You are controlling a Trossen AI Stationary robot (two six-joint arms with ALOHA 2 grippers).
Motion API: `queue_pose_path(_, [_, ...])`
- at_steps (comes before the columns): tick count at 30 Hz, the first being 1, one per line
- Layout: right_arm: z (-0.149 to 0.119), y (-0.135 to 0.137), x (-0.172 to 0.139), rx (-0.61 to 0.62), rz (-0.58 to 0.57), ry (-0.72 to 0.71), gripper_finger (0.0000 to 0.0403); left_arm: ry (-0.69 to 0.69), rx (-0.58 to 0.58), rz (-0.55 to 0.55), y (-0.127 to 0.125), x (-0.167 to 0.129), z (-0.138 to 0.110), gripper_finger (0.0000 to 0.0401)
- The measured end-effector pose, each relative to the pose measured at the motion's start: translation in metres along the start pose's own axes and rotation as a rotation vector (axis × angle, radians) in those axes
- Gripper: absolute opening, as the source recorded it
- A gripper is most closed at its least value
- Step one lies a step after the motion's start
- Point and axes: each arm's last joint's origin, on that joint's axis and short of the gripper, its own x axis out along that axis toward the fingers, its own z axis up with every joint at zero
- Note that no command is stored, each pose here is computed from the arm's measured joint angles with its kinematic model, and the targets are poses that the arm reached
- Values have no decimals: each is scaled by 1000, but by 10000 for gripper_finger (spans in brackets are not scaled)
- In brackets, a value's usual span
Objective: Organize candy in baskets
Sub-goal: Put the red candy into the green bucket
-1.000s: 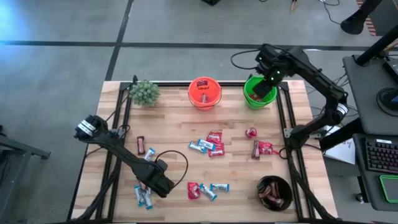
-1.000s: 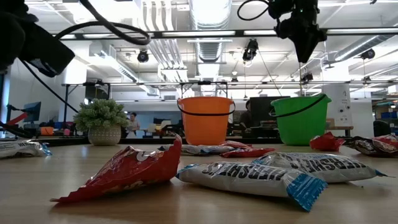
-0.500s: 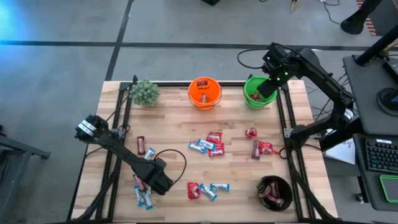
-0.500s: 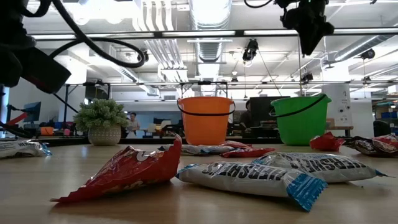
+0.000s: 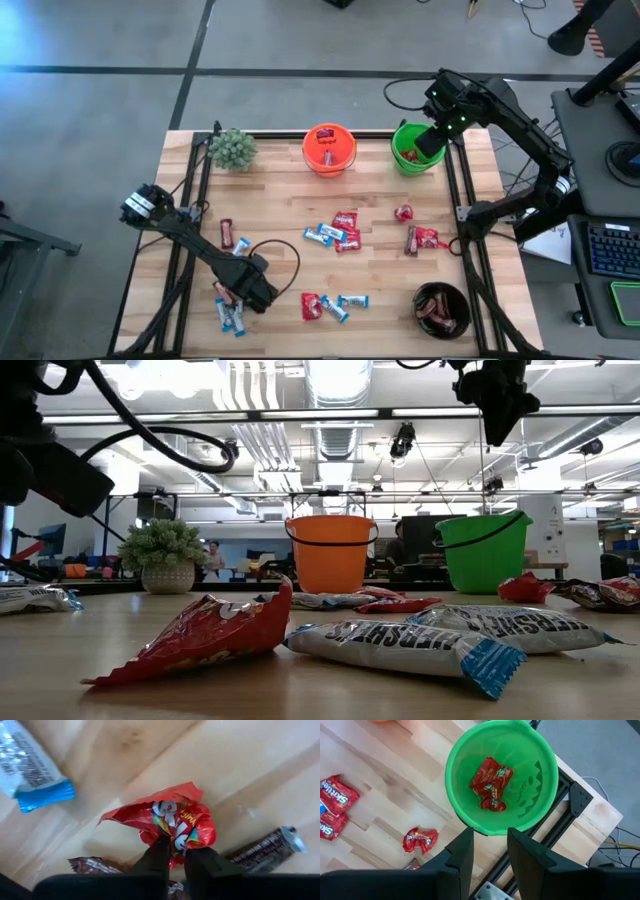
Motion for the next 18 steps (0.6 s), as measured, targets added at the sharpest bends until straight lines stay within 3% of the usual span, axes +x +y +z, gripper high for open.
queue_pose_path(11, [0, 0, 0, -9, 0, 0, 109, -1, 103, -76, -11, -14, -2, 2])
queue_pose_path(18, [0, 1, 0, -43, 29, 1, 109, -86, 143, 3, -15, -43, -3, 1])
